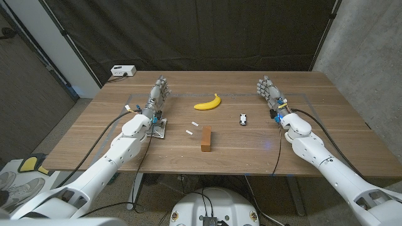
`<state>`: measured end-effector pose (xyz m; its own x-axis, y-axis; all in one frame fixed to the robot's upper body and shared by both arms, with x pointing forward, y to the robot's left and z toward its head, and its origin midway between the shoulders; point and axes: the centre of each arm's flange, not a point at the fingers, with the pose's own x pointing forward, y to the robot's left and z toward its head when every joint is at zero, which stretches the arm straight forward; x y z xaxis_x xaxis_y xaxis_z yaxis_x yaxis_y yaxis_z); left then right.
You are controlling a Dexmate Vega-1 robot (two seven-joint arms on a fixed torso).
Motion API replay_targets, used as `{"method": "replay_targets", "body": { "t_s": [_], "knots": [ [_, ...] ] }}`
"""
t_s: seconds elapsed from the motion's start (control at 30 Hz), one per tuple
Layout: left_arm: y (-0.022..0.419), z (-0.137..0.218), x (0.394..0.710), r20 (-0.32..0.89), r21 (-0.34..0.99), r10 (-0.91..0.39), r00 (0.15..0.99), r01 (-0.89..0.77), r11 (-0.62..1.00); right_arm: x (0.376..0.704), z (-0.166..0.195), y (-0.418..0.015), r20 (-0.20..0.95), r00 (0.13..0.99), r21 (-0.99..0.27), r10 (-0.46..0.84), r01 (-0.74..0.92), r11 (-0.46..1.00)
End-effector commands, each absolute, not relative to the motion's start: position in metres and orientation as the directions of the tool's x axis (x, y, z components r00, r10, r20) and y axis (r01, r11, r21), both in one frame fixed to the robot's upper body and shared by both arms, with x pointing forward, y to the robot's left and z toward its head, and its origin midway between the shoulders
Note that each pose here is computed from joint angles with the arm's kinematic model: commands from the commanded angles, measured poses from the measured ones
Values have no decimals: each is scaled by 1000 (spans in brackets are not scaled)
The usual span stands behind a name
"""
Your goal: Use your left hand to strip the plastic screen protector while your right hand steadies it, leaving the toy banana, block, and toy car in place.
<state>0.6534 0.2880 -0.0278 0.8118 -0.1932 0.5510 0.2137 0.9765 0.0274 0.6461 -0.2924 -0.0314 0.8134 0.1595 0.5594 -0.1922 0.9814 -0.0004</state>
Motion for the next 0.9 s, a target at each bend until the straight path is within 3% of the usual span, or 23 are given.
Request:
{"method": "replay_targets", "body": {
  "t_s": [0.03, 0.9],
  "knots": [
    [282, -28, 652, 539, 38, -210, 815, 226, 973, 632, -39, -295, 526, 834, 10, 165, -200, 980],
    [263, -25, 659, 516, 84, -292, 805, 291, 953, 571, -50, -290, 372, 881, 38, 291, -328, 944]
  ]
}}
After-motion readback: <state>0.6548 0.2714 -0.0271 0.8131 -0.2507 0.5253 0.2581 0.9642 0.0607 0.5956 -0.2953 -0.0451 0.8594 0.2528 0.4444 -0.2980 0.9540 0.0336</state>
